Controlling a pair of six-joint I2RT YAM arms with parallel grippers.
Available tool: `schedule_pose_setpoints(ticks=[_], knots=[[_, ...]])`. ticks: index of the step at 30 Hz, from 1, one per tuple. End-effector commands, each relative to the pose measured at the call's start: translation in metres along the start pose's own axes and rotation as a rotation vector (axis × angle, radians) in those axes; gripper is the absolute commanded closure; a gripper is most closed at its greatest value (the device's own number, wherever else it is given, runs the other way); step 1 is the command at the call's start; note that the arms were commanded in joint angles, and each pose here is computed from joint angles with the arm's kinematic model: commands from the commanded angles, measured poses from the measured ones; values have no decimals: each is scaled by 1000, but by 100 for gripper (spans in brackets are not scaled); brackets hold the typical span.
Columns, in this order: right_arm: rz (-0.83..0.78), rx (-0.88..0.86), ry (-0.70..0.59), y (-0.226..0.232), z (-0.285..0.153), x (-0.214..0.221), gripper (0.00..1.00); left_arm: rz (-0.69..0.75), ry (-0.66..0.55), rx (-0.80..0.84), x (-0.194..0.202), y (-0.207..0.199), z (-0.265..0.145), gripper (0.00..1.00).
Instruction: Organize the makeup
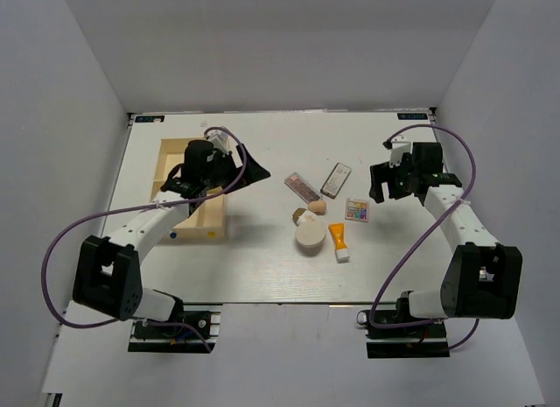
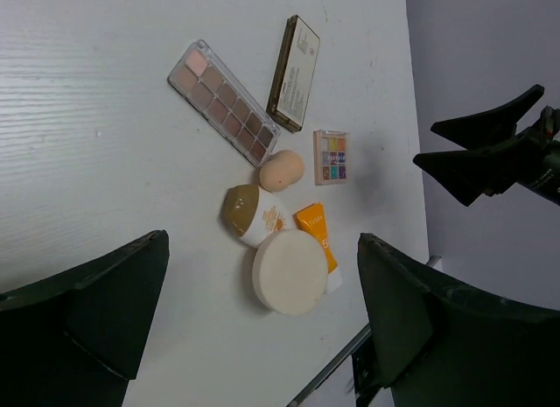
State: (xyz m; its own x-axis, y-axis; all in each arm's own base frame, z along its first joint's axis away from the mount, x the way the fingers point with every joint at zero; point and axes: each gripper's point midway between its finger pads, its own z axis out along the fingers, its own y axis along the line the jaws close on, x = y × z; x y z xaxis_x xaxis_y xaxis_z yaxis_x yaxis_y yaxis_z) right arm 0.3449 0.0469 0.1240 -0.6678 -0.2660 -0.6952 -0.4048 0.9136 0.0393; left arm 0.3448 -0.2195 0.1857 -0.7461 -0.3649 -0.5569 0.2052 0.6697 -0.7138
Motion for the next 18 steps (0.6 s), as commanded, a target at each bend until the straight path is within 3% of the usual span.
schedule_pose_setpoints(ticks=[1,7,8,10,11,13,18], knots=[[-53,-49,-40,8,-9,-14,11,21,9,14,-6,-23,13,2],[-189,-140,-55,23,-24,-16,11,8,89,-149,5,-23,49,2],[-205,-136,-71,24,-29,-21,11,-12,122,-222,15,-8,60,2],[-231,-119,-79,22,-32,-24,11,-11,116,-240,6,-17,71,3],[-237,-110,-83,20,-34,-25,11,-18,152,-299,15,-4,83,4],[-248,-77,-68,14,-34,-23,11,-4,141,-299,5,-21,96,5],[-267,-20,-31,4,-35,-16,11,-11,198,-451,20,-4,123,5]])
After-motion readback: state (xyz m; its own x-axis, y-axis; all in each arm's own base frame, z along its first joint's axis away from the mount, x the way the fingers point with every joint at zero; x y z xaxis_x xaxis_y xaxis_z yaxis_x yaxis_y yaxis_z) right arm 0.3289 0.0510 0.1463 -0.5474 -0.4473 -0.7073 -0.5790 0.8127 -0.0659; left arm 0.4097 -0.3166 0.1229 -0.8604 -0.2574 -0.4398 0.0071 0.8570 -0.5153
